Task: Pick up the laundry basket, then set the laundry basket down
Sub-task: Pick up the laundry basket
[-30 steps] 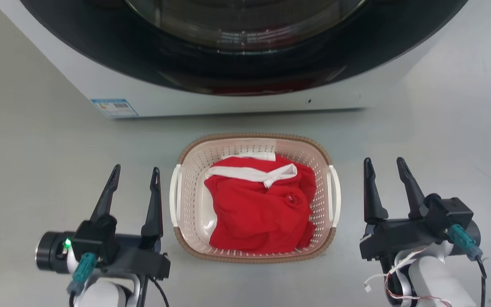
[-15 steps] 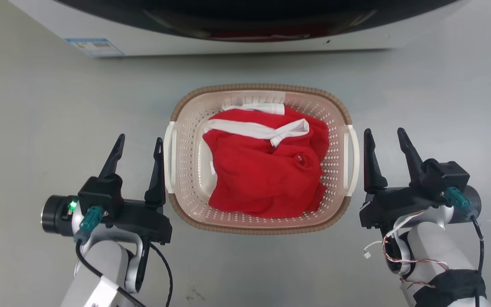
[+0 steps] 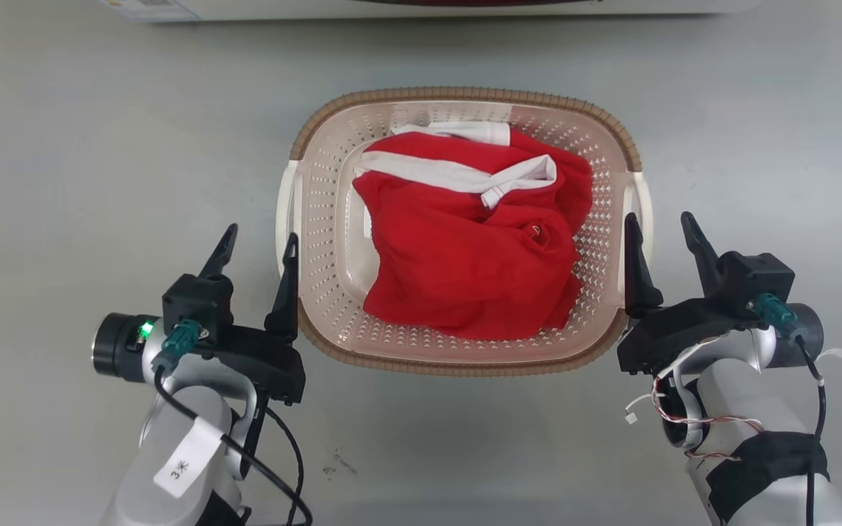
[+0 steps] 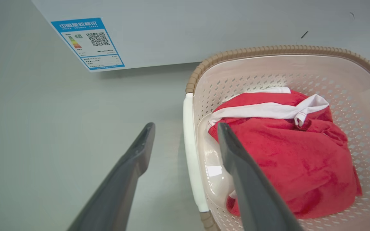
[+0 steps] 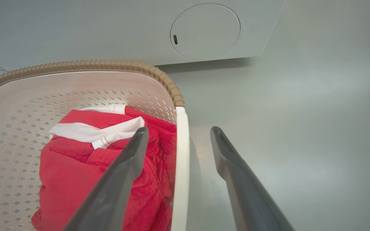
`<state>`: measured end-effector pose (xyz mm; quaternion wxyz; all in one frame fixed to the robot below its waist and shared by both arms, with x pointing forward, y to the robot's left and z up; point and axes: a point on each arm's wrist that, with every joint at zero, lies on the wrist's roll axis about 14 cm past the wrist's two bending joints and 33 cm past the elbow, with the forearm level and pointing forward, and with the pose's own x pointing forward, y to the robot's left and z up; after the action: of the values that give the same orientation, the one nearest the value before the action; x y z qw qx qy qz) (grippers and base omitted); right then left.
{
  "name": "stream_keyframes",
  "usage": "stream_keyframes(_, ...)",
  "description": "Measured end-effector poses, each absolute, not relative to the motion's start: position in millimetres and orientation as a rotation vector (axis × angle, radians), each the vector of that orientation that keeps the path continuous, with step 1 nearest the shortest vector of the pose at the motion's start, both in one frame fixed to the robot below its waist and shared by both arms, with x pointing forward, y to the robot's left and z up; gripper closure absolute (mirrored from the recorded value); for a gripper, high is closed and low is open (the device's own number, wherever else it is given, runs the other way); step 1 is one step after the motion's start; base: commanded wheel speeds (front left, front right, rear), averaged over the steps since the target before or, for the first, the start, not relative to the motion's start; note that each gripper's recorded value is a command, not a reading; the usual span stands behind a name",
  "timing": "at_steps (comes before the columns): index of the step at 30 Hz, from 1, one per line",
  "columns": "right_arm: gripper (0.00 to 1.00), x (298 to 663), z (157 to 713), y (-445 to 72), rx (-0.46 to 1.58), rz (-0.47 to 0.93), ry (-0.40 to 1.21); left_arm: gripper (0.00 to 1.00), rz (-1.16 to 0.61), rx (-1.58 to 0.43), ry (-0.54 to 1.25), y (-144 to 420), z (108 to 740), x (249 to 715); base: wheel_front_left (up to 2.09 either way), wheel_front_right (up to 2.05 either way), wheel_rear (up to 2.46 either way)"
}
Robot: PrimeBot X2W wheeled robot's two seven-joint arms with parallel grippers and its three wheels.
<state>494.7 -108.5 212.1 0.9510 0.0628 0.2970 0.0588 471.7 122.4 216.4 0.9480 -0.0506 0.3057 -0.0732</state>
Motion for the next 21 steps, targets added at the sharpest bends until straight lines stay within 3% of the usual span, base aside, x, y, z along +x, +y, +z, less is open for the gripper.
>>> stream_keyframes(21,0.00,488.9,146.9,-91.3,0.114,0.180,0.737,0.00,-0.159,-0.123,0.829,119.5,143.7,460.1,0.00,0.00,0.00)
